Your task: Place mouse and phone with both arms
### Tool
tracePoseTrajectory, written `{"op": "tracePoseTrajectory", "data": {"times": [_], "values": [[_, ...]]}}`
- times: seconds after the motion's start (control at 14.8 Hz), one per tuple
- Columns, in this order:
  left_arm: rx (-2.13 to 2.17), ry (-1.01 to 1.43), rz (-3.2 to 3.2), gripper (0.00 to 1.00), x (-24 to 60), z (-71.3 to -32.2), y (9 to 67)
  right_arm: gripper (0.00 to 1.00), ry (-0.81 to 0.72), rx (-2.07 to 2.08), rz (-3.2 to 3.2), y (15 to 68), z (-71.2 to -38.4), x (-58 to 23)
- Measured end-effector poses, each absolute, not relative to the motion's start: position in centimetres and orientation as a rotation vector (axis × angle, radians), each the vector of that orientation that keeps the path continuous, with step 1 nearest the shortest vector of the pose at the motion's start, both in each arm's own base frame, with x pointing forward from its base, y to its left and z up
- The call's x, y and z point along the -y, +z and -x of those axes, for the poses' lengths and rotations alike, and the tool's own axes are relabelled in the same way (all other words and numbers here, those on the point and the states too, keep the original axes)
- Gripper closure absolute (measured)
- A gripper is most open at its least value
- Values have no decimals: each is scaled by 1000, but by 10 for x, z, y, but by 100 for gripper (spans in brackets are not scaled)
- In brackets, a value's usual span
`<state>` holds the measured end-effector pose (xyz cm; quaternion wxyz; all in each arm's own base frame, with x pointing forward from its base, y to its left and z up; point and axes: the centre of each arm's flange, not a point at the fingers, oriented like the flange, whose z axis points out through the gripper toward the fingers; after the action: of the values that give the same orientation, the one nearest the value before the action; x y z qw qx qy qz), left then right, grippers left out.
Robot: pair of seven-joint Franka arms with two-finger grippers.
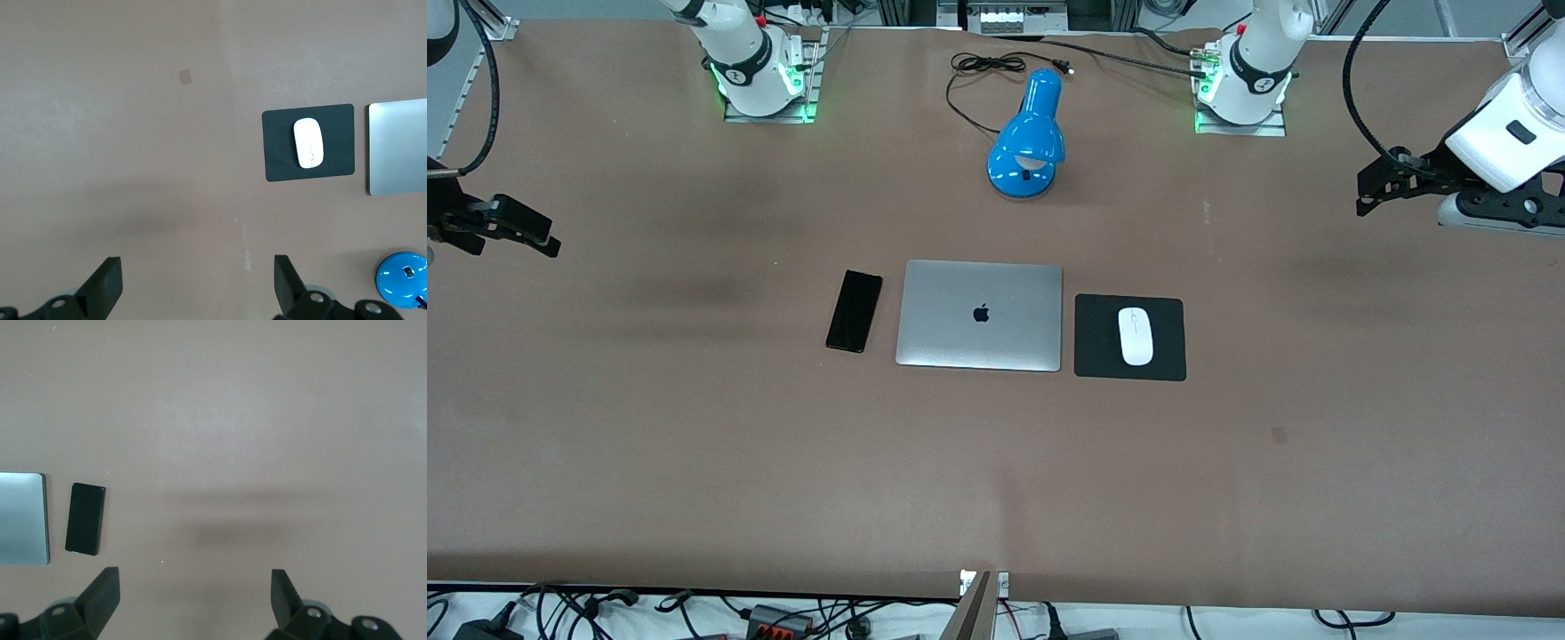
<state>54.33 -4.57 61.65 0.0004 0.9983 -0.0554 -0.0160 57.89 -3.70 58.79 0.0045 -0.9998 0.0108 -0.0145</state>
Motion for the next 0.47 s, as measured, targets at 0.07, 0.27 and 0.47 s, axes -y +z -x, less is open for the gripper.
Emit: {"op": "tracePoseTrajectory", "data": {"times": [0.07, 0.27, 0.47], "values": [[174, -50, -3136, 0, 46, -543, 616, 0, -45, -31, 3131, 588, -579, 36], [174, -50, -3136, 0, 46, -543, 617, 0, -46, -17, 3130, 588, -579, 31], [174, -49, -3136, 0, 46, -543, 617, 0, -48, -41, 3130, 589, -579, 38]]}}
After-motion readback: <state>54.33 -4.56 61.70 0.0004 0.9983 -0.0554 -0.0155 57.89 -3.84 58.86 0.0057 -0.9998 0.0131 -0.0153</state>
